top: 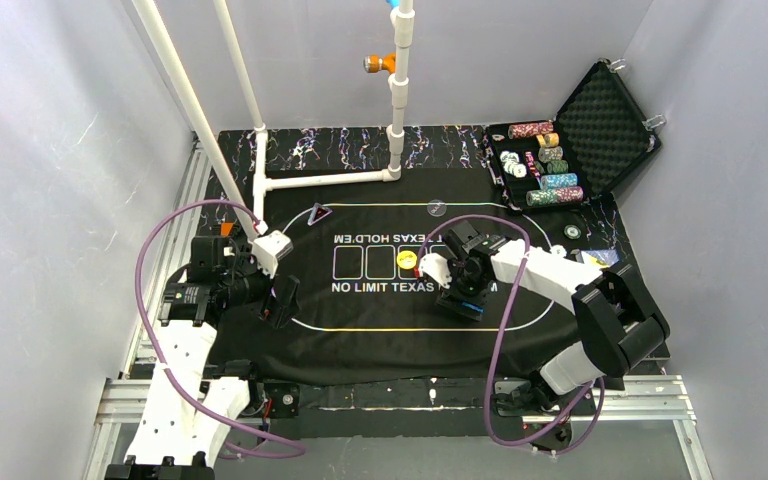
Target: Distribute texas hold em gaming equipment
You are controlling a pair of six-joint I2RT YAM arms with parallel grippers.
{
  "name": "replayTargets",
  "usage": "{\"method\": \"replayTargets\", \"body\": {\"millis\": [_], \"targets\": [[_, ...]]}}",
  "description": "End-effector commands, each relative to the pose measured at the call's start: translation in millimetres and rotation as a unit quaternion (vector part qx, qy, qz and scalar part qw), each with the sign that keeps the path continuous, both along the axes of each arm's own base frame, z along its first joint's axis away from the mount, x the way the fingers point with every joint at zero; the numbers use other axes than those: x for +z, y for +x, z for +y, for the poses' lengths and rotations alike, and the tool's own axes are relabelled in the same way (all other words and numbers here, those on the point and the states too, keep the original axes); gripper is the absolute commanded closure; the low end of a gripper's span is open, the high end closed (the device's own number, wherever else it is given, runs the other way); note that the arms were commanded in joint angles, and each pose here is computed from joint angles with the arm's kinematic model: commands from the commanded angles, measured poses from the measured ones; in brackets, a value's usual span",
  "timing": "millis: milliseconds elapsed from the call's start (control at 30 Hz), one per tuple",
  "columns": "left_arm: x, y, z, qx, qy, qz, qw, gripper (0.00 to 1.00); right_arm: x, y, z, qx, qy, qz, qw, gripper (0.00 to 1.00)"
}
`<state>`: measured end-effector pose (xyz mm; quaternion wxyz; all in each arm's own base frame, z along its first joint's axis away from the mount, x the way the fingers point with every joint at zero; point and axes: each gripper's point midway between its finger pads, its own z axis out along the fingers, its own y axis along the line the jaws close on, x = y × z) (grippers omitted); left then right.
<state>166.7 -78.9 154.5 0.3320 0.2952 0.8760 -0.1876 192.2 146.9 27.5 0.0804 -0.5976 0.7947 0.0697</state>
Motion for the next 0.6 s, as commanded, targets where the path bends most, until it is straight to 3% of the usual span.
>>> {"method": "replayTargets", "body": {"millis": [0, 100, 300, 433, 567], "targets": [[1.7, -5.8, -4.0, -0.026, 0.0, 0.003, 1.0, 0.01, 3.9, 4.2, 3.6, 0.001, 0.008, -0.018, 1.0, 0.19], [-1.5, -9.8, -5.8, -0.045, 0.005, 0.003, 0.999, 0.01, 12.6, 4.7, 9.5, -0.001, 0.025, -0.02, 0.999, 0.03], [-14.2, -20.9, -11.2, -0.107, 0.027, 0.003, 0.994, 0.01, 53.6, 24.8, 26.3, -0.026, 0.086, -0.081, 0.993, 0.02], [-19.4, -23.9, -16.1, -0.16, 0.075, 0.011, 0.984, 0.01, 77.5, 43.3, 23.7, -0.07, 0.13, -0.129, 0.981, 0.02], [-7.9, -19.1, -38.1, -0.215, 0.093, 0.011, 0.972, 0.01, 85.2, 63.2, -0.2, -0.138, 0.169, -0.122, 0.968, 0.02]]}}
